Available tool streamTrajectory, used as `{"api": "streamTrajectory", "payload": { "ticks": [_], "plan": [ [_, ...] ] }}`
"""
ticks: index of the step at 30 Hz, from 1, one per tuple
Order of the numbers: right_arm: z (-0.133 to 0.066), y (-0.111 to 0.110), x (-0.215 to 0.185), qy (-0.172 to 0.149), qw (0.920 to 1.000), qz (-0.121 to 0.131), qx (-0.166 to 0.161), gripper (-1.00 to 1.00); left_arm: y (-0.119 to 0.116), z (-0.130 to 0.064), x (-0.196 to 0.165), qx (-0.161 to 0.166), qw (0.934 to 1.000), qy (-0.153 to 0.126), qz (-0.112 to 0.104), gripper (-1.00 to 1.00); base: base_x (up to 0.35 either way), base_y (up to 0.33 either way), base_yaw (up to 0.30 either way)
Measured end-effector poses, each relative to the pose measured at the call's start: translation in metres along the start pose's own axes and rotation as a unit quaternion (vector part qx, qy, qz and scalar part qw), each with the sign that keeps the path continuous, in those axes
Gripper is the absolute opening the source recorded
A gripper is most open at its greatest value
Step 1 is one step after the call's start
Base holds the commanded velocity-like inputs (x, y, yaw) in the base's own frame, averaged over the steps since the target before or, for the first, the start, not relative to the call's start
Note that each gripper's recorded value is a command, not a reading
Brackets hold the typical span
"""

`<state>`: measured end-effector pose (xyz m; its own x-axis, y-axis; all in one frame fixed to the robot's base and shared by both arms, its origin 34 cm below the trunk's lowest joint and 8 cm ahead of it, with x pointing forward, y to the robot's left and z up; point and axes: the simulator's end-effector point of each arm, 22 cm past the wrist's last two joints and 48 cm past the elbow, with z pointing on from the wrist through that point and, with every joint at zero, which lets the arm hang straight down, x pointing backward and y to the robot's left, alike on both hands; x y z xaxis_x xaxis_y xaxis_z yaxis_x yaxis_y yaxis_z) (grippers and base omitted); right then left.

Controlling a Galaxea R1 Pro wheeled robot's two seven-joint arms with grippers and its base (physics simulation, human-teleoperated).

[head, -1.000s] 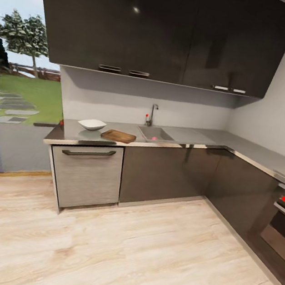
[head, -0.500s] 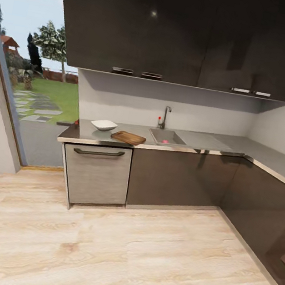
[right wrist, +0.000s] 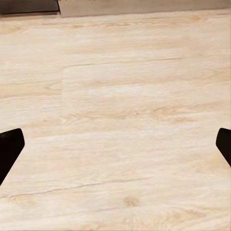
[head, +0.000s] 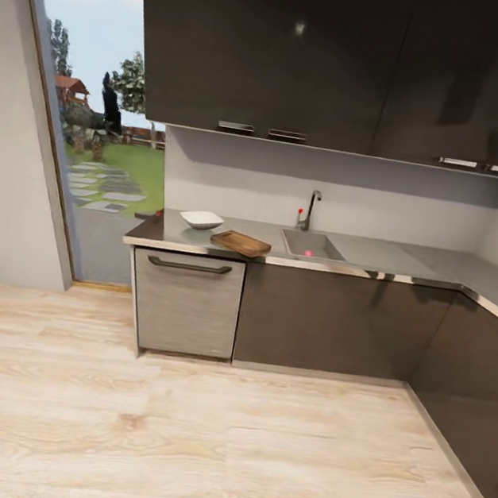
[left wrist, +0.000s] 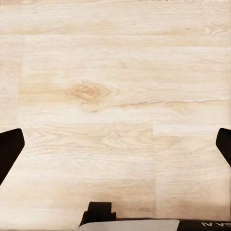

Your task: In the kitchen, take the Vidalia onion out of the sink, dice it on the chopping board with the paring knife, put the diced onion into the bowl on the countertop, then place both the paring knife and the chopping board into the sink.

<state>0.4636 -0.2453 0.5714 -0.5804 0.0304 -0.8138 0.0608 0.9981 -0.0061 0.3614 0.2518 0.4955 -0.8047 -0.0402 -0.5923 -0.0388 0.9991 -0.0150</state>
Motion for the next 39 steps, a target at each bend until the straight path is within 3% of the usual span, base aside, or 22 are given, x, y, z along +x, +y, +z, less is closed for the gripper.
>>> {"api": "streamTrajectory", "payload": {
  "ticks": [11,39],
  "plan": [
    [-0.0002,0.0000,-0.0001,0.000,1.0000,0.000,0.000,1.00,-0.0001,0.0000,-0.0002,0.000,1.0000,0.000,0.001,1.00,0.223,-0.257,0.230],
    [-0.0002,0.0010,-0.0015,-0.002,1.0000,-0.001,-0.002,1.00,0.0002,0.0000,-0.0017,0.000,1.0000,-0.002,0.001,1.00,0.332,-0.040,-0.033]
  ]
}}
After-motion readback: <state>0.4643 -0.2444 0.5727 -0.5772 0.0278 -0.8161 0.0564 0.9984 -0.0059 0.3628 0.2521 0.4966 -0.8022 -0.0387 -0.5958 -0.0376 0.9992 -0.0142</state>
